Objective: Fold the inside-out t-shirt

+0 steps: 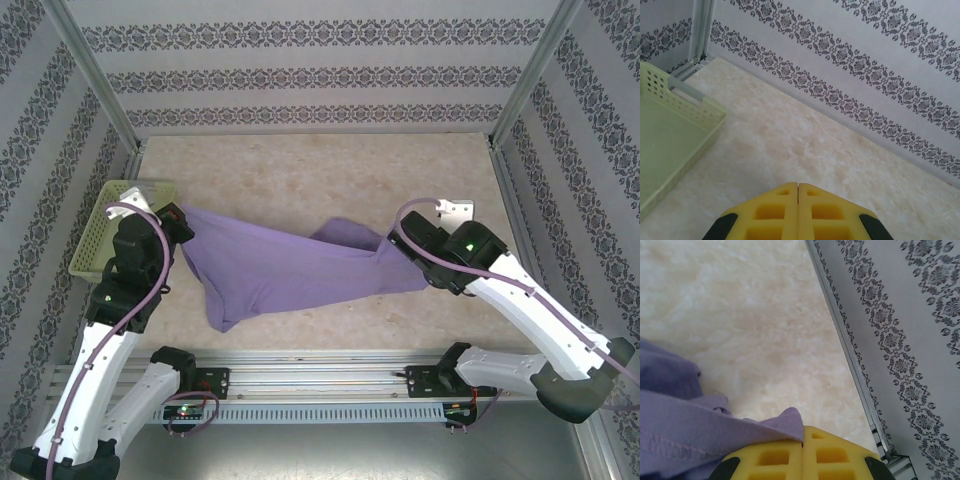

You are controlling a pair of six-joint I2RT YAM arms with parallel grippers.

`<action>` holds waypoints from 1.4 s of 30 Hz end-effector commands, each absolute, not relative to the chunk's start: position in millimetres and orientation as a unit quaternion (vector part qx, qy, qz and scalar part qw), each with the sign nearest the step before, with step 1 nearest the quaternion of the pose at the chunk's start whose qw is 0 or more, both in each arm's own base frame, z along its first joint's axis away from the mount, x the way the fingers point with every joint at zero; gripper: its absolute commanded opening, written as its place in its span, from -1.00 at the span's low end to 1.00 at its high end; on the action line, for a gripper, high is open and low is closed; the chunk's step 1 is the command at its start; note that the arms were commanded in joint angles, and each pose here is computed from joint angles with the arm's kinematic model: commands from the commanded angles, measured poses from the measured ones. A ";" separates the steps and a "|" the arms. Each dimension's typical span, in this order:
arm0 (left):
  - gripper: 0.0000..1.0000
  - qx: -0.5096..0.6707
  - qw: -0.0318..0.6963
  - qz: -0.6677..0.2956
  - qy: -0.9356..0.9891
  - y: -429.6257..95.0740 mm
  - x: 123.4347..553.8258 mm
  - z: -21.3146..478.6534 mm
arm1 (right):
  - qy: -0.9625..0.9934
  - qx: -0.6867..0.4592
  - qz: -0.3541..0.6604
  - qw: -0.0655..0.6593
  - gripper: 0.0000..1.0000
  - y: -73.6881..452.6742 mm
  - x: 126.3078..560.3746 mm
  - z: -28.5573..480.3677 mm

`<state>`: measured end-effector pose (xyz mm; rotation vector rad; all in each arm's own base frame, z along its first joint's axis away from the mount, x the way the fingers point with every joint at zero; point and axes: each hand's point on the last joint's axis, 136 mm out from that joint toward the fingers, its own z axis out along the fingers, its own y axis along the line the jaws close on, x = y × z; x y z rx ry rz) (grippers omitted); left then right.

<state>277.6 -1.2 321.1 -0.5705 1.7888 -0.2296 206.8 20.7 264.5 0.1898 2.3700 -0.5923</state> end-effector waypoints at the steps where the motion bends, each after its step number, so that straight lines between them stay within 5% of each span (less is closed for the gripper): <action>1: -1.00 -0.243 0.591 -0.099 0.763 -1.4 280.1 327.2 | 0.918 0.044 -0.172 0.354 -1.00 36.0 210.0 256.5; 9: -1.00 -0.216 0.572 -0.160 0.775 -40.5 354.9 350.4 | 0.914 0.084 -0.092 0.387 -1.00 39.7 286.6 290.3; 17: -1.00 -0.192 0.626 -0.109 0.748 -36.6 440.0 450.4 | 0.858 0.128 -0.094 0.489 -1.00 7.7 382.1 429.1; 22: -1.00 -0.214 0.730 -0.086 0.644 17.4 380.1 567.7 | 0.779 0.127 -0.065 0.610 -1.00 -5.3 333.8 555.9; 25: -1.00 -0.189 0.781 -0.099 0.586 19.7 322.8 600.2 | 0.750 0.099 -0.020 0.654 -1.00 6.3 288.3 583.9; 29: -1.00 -0.165 0.768 -0.146 0.601 3.6 303.6 559.4 | 0.759 0.045 0.046 0.648 -1.00 44.5 275.8 525.1; 38: -1.00 -0.281 0.487 -0.196 0.803 -19.4 327.9 268.7 | 0.935 0.094 0.059 0.335 -1.00 76.5 273.4 221.1; 42: -1.00 -0.286 0.457 -0.181 0.823 -17.2 306.2 234.0 | 0.950 0.112 0.040 0.288 -1.00 65.9 252.7 186.7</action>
